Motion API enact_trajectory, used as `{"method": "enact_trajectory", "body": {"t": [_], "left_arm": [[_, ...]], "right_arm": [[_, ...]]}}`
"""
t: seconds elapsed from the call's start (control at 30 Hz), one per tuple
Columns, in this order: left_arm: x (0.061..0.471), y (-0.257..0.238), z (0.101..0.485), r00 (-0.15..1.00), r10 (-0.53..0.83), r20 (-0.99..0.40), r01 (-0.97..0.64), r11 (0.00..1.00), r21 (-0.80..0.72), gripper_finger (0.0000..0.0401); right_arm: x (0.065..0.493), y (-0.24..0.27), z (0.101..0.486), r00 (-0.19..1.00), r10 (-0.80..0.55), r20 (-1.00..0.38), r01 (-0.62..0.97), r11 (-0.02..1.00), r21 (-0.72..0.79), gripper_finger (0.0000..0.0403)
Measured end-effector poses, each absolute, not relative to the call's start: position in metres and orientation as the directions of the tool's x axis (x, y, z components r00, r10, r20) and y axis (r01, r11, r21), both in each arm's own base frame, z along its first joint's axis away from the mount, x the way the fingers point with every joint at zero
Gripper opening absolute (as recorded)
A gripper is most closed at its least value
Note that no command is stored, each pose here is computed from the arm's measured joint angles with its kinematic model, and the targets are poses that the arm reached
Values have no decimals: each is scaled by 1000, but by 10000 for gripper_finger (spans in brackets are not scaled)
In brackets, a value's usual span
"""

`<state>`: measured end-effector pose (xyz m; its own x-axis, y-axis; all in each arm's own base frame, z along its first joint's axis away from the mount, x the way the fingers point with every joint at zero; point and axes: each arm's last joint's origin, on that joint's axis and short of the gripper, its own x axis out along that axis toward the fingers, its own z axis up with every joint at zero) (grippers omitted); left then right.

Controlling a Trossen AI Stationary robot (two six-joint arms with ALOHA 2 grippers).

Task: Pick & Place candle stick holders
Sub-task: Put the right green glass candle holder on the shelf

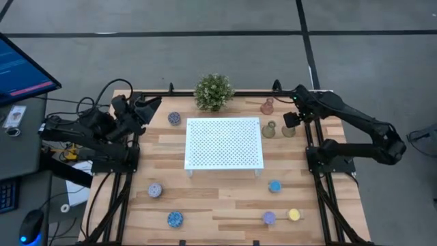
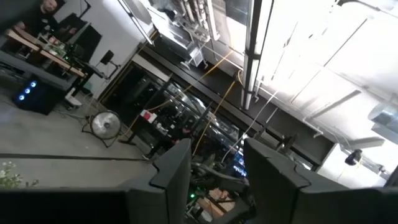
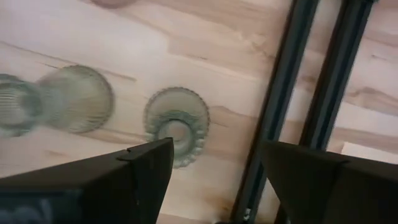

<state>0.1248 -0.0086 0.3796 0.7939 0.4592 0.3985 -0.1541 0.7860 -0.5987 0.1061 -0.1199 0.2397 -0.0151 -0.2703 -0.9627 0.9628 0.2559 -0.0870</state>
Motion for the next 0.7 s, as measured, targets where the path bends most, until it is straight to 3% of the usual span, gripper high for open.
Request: {"method": "enact_trajectory", "body": {"t": [0.23, 0.7], "left_arm": [[124, -8, 380, 785, 476, 396, -163, 776, -609, 147], [124, -8, 381, 780, 482, 399, -155, 766, -624, 147]], "right_arm": [[105, -124, 227, 69, -260, -963, 963, 270, -4, 229], [106, -126, 193, 49, -243, -969, 967, 255, -15, 225]]}}
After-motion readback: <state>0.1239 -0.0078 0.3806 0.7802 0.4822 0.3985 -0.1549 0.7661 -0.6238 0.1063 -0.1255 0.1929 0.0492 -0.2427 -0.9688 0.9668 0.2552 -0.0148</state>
